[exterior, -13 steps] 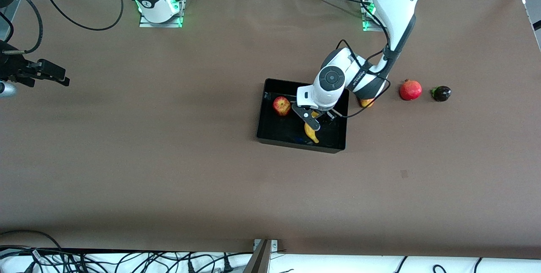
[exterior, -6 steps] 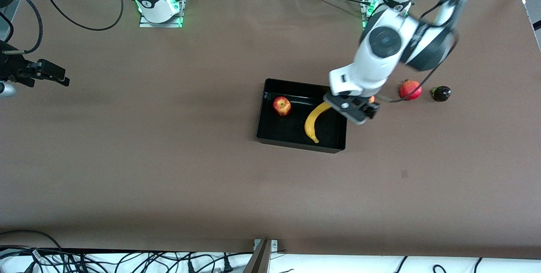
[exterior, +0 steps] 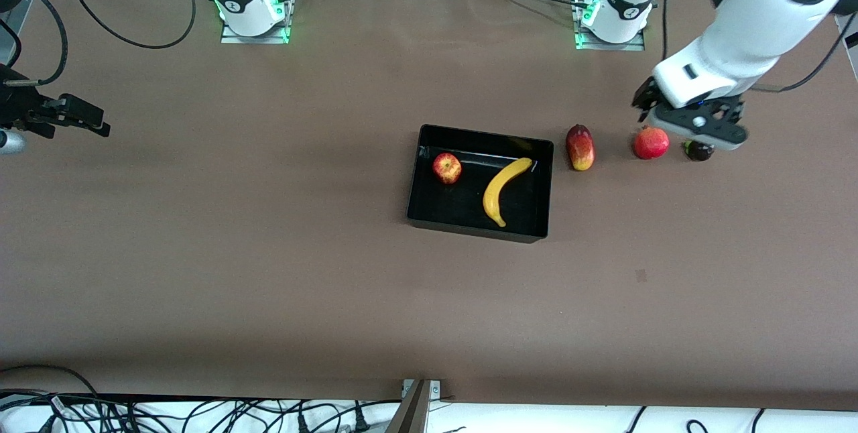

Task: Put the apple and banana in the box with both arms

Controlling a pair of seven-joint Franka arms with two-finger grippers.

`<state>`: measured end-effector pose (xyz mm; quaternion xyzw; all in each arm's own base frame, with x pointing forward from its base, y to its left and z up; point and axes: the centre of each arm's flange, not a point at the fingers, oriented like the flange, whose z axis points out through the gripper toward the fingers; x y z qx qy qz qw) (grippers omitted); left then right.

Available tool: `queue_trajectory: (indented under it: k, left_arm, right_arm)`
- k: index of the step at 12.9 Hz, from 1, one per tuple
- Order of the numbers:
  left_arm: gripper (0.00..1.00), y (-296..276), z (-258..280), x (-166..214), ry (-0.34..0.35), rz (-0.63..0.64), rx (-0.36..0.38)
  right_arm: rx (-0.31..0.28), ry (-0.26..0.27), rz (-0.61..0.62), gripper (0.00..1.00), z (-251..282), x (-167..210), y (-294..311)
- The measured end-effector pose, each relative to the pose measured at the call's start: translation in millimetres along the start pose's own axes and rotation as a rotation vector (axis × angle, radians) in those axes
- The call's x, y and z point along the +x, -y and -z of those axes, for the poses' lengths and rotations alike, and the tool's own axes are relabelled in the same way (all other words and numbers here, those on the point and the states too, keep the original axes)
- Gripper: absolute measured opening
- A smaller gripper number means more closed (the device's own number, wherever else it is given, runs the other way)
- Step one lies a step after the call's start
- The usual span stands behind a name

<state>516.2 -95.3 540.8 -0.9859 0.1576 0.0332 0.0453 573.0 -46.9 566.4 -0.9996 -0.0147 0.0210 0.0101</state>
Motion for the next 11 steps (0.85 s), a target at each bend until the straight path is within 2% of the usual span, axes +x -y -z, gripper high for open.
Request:
queue_trajectory:
  k: [2, 4, 6, 11]
  left_arm:
    - [1.0, 27.5, 6.1, -18.0, 0.04, 0.134, -0.049]
    - [1.0, 41.3, 11.1, -22.4, 0.043, 0.192, -0.074]
    - [1.0, 44.7, 13.1, -23.0, 0.036, 0.222, -0.111]
    - [1.0, 48.6, 14.9, -23.6, 0.032, 0.238, -0.117]
  right_arm:
    - [0.0, 0.0, 0.0, 1.0, 0.0, 0.0, -0.1]
    - [0.0, 0.0, 0.0, 1.0, 0.0, 0.0, 0.0]
    - [0.004, 0.0, 0.0, 1.0, 0.0, 0.1, 0.3]
    - [0.006, 0.0, -0.001, 1.0, -0.1, 0.1, 0.4]
